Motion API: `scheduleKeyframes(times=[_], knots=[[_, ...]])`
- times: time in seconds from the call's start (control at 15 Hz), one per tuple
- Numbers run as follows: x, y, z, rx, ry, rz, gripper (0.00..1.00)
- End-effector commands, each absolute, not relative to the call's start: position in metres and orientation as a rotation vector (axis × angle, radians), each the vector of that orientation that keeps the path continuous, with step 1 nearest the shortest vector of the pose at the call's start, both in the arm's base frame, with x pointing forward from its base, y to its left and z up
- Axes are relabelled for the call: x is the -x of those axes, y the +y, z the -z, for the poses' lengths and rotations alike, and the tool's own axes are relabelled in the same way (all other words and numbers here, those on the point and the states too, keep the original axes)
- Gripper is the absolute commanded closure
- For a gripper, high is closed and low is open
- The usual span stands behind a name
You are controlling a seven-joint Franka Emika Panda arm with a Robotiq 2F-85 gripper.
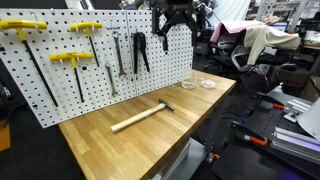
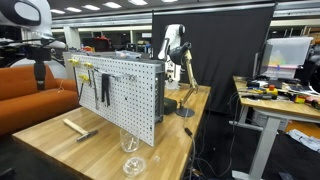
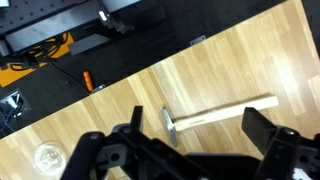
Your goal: Hang the hammer on the wall
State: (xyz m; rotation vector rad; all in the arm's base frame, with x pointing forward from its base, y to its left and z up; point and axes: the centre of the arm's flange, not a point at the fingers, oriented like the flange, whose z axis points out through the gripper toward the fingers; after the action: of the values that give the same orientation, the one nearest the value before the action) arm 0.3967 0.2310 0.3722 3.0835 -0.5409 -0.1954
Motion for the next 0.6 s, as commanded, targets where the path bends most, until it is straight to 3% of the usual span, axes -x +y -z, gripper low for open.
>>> scheduleKeyframes(times=[0.0, 0.33, 0.53], knots=[[-0.432, 0.241, -0.344, -3.091, -0.841, 0.101, 0.0], [-0.472, 0.256, -0.307, -3.016, -1.05, -0.092, 0.0], [-0.465, 0.249, -0.305, -3.029, -1.032, -0.062, 0.0]])
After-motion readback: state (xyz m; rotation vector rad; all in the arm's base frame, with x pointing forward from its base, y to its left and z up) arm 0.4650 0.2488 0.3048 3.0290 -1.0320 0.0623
